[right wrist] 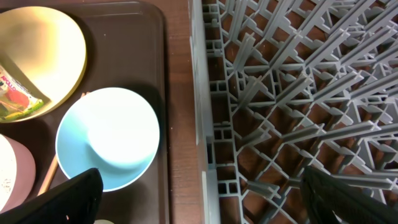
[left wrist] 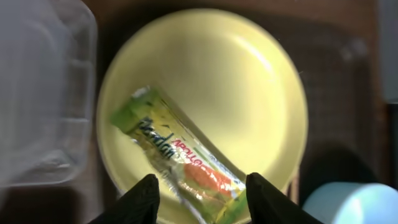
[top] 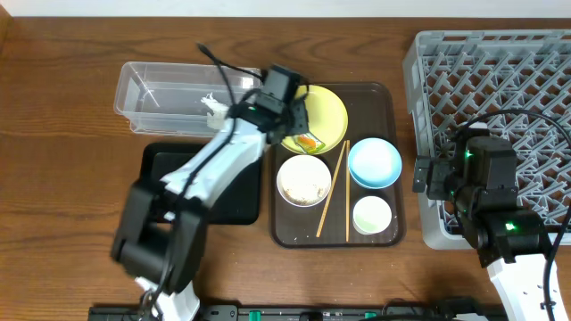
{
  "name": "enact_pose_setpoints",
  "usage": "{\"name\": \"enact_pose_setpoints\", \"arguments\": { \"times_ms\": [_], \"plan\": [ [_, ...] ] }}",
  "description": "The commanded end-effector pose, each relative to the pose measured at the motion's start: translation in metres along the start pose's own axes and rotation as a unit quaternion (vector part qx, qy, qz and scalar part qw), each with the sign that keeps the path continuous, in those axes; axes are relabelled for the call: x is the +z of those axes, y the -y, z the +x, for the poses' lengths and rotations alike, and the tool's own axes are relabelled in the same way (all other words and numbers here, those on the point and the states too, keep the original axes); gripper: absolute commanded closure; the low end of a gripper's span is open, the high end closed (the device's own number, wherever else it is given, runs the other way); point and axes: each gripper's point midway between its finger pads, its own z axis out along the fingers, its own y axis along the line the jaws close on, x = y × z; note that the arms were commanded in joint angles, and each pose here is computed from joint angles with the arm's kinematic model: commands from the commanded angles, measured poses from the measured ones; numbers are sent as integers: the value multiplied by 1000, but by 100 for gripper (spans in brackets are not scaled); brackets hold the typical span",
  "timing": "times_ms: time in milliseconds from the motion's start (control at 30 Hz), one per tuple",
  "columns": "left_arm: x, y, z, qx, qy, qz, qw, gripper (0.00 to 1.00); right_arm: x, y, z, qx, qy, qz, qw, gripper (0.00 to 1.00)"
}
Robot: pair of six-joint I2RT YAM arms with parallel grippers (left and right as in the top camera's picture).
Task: Sort waste into correct bins and load items into the dishwasher rack
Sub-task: 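Return the left gripper to the plate and grasp the green snack wrapper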
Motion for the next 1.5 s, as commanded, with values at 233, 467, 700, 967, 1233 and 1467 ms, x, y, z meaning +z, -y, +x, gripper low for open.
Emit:
{"name": "enact_pose_setpoints", "arguments": {
  "times_ms": [233, 467, 700, 967, 1233, 1467],
  "plan": [
    [58, -15, 35, -18, -42, -42, 998, 51, -5, -2, -8, -4, 11, -4, 1000, 1],
    [63, -20, 35, -18, -39, -52, 998, 51, -5, -2, -7, -4, 9, -4, 1000, 1],
    [64, -17, 31, -18, -29, -44, 998, 80, -5, -2, -7, -4, 9, -4, 1000, 1],
    [58, -9, 18, 1, -8, -29, 1000, 94, -5, -2, -7, -4, 8, -4, 1000, 1],
    [7, 10, -7, 6, 30, -3, 1000, 67, -5, -2, -7, -4, 8, -4, 1000, 1],
    [17, -18, 18, -41, -12, -63, 997, 62, -5, -2, -7, -4, 8, -4, 1000, 1]
  ]
}}
